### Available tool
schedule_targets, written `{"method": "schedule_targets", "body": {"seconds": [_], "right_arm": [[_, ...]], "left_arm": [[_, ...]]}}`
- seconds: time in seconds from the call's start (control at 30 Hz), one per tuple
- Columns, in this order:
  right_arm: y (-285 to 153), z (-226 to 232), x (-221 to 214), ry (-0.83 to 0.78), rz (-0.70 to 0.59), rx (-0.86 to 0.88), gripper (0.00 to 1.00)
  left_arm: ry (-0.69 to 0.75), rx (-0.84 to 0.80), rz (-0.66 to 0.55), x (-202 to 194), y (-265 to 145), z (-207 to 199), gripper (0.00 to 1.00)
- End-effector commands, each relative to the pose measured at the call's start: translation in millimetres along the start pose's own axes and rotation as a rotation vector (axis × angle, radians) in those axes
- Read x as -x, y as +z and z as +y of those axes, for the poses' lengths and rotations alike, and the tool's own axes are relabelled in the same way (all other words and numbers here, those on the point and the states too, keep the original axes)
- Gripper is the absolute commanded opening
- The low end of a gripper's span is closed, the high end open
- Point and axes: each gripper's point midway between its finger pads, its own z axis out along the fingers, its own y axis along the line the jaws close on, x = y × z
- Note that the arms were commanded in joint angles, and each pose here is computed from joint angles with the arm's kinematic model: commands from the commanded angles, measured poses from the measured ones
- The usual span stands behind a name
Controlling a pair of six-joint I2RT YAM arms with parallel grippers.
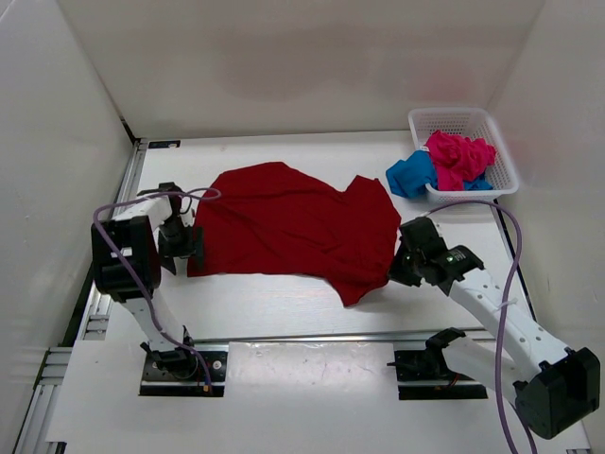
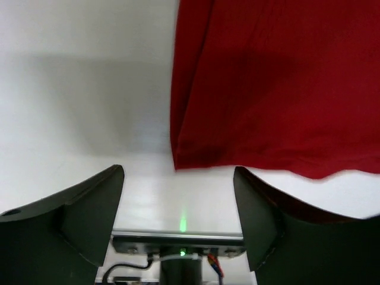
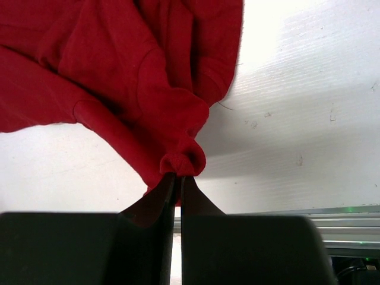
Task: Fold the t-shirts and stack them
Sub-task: Flatten out the tshirt
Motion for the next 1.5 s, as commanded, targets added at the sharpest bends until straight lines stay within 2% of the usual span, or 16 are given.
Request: {"method": "schedule_targets", "body": {"seconds": [0.0,0.13,0.27,0.57,0.67,0.7,0.73,0.77,0.8,0.87,0.9,0.93,1.07,1.23,1.27,1.47], "right_arm": [[-4.8,-0.3,8.1,0.002,-0.047,-0.002,0.0],[-8.1,1.5,12.7,0.004,-0.068,0.005,0.0],[-10.4,-0.6,13.6,-0.005,-0.069,-0.008,0.0],[14.1,4.5,25.9,-0.039,-0.049,-0.01,0.0],[39.4,41.0,106.5,-0.03,-0.013,0.069,0.0],[-2.5,104.6,191.4,-0.065,-0.155,0.212,0.0],[-18.9,124.7,215.3,-0.09,-0.116,0.229,0.0],[14.8,143.6,243.0,-0.135,-0.056,0.213,0.0],[-106.0,216.1,332.4,-0.192,-0.413,0.413,0.0],[-176.3,244.0,374.6,-0.176,-0.632,0.583,0.0],[-106.0,228.1,358.6,-0.108,-0.467,0.55,0.0],[-215.9,236.6,378.4,-0.113,-0.771,0.747,0.0],[-190.3,189.5,351.1,0.03,-0.756,0.659,0.0],[-141.4,176.9,269.0,-0.11,-0.499,0.583,0.0],[-104.3,159.2,239.8,-0.094,-0.412,0.523,0.0],[-56.5,81.2,106.4,-0.038,-0.298,0.353,0.0]], "left_arm": [[0.006,-0.038,0.03,4.7,21.9,-7.6,0.77],[0.014,-0.087,0.05,5.6,33.0,-18.6,0.5],[0.016,-0.107,0.006,20.1,34.0,-22.4,0.1],[-0.061,-0.191,-0.092,34.2,-12.7,-12.5,0.1],[-0.059,-0.226,-0.291,110.9,-86.8,-5.9,0.1],[-0.045,-0.218,-0.42,157.5,-142.2,-1.0,0.1],[-0.041,-0.22,-0.506,180.3,-176.8,3.9,0.1],[-0.033,-0.199,-0.604,200.5,-213.0,8.7,0.1],[-0.013,-0.165,-0.835,225.8,-288.7,15.0,0.1],[-0.016,-0.097,-1.052,230.8,-352.1,25.7,0.1],[-0.026,-0.071,-1.089,203.7,-363.7,27.4,0.1],[-0.029,-0.03,-1.293,212.0,-401.9,33.8,0.1],[-0.02,-0.034,-1.314,163.8,-386.2,24.9,0.1],[-0.012,-0.083,-1.106,118.2,-304.8,13.1,0.1],[-0.017,-0.088,-1.038,102.3,-275.8,11.3,0.1],[-0.127,-0.008,-0.742,25.2,-176.9,34.7,0.1]]}}
